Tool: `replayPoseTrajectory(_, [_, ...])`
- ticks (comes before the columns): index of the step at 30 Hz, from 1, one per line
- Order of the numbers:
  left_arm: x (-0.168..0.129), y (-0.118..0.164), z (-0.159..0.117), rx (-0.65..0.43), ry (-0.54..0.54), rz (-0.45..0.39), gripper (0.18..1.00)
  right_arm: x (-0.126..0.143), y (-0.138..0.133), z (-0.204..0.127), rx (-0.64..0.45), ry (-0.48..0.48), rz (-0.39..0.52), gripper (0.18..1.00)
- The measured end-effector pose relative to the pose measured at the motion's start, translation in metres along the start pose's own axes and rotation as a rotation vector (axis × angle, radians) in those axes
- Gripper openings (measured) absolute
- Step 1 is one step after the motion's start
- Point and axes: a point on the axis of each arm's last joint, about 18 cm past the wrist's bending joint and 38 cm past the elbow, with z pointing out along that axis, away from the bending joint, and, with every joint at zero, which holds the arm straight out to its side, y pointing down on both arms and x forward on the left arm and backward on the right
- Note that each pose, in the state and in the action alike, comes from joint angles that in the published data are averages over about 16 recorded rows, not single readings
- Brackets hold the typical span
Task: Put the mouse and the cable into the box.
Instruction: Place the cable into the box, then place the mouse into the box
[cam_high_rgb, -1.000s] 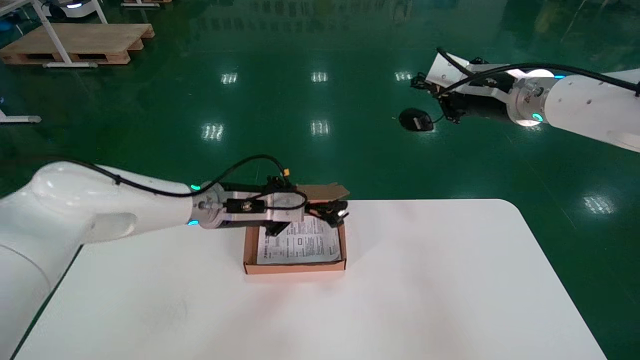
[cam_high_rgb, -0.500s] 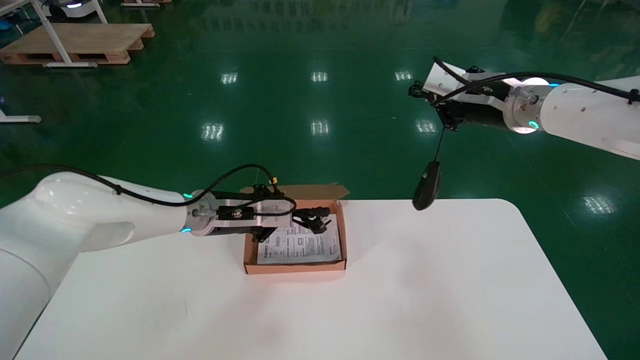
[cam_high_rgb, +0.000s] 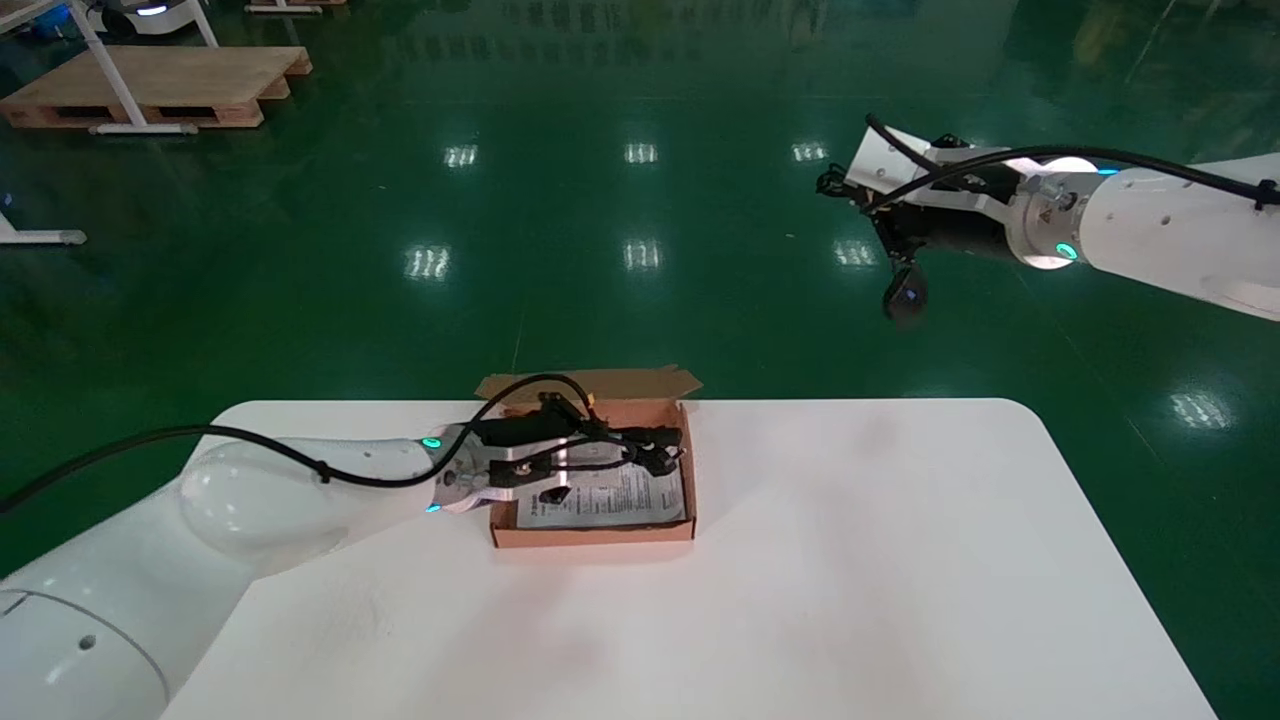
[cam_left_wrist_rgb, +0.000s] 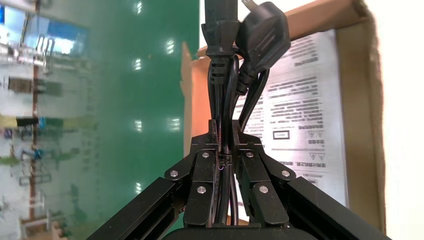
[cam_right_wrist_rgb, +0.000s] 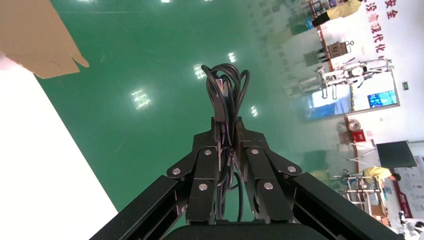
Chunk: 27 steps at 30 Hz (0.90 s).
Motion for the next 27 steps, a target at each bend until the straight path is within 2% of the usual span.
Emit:
replayPoseTrajectory(10, [0.006,-0.004,0.003,-0.007,0.012,0.035,0.246,0.000,0.000,0.000,0.000,0.000,0.000,0.226])
replayPoseTrajectory(17, [0.001,0.001,-0.003,-0.008,-0.001,0.031,0.305,-0.006,0.002,0.001,-0.007,-0.015,-0.021,0.226])
replayPoseTrajectory(22, [-0.019,0.021,-0.018,-0.041,-0.052,0.018,0.372,-0.017,0.004,0.004,-0.013,-0.038,-0.057,0.226])
replayPoseTrajectory(27, [-0.049,0.055,-0.047,-0.106,-0.137,-0.004,0.474,-0.036,-0.002,0.009,-0.002,-0.072,-0.112,0.226])
